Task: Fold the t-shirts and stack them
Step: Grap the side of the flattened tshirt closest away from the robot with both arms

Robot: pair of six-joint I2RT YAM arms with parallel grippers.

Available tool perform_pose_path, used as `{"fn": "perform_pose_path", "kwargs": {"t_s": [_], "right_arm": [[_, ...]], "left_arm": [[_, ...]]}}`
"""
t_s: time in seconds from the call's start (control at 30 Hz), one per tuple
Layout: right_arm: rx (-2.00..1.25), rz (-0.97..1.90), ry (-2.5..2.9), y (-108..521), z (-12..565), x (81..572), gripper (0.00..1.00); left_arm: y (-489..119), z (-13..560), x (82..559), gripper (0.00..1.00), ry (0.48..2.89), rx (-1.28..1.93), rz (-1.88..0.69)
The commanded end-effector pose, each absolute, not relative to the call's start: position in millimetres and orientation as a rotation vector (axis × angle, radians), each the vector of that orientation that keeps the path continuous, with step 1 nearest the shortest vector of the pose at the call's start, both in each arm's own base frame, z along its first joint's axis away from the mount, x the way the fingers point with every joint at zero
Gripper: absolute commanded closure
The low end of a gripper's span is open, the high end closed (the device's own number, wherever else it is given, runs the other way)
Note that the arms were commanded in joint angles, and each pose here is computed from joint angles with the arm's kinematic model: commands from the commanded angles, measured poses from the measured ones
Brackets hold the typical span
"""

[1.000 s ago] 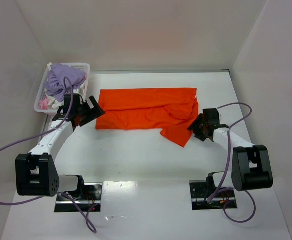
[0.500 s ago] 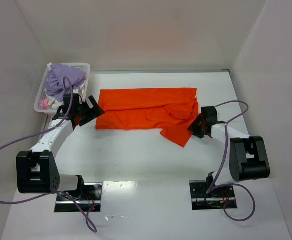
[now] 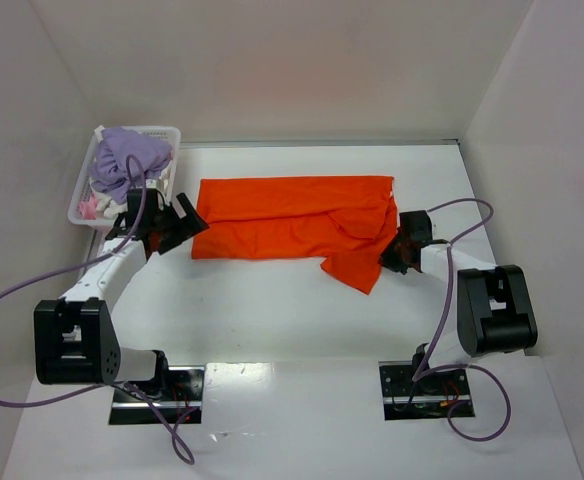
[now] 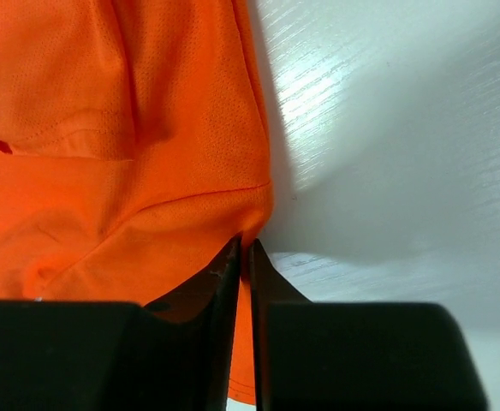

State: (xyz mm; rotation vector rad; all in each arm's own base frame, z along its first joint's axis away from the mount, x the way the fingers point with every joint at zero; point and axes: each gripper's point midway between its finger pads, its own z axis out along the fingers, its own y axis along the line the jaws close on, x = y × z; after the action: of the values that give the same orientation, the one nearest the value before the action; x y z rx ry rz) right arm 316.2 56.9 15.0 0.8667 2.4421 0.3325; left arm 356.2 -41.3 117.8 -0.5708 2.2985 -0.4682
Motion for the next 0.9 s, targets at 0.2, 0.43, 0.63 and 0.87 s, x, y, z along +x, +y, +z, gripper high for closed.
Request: {"fn": "perform_pose_path", "kwargs": {"t_s": [0.2, 0.43, 0.63, 0.87], "right_arm": [[0.824, 0.315, 2.337, 53, 42, 343, 0.93], [0.805, 0.325, 2.312, 53, 57, 347, 0.93], [0.794, 0.315, 2.301, 52, 64, 350, 0.93], [0.792, 0.319, 2.293, 52, 67, 351, 0.94]], "left_arm": [[-43, 98, 356, 0.09, 2.328, -0.600, -0.491], [-42, 77, 354, 0.13, 2.379, -0.624, -0.476], [-39, 62, 352, 0.13, 2.417, -0.651, -0.442], [-39, 51, 350, 0.15, 2.447, -0.663, -0.437]]}}
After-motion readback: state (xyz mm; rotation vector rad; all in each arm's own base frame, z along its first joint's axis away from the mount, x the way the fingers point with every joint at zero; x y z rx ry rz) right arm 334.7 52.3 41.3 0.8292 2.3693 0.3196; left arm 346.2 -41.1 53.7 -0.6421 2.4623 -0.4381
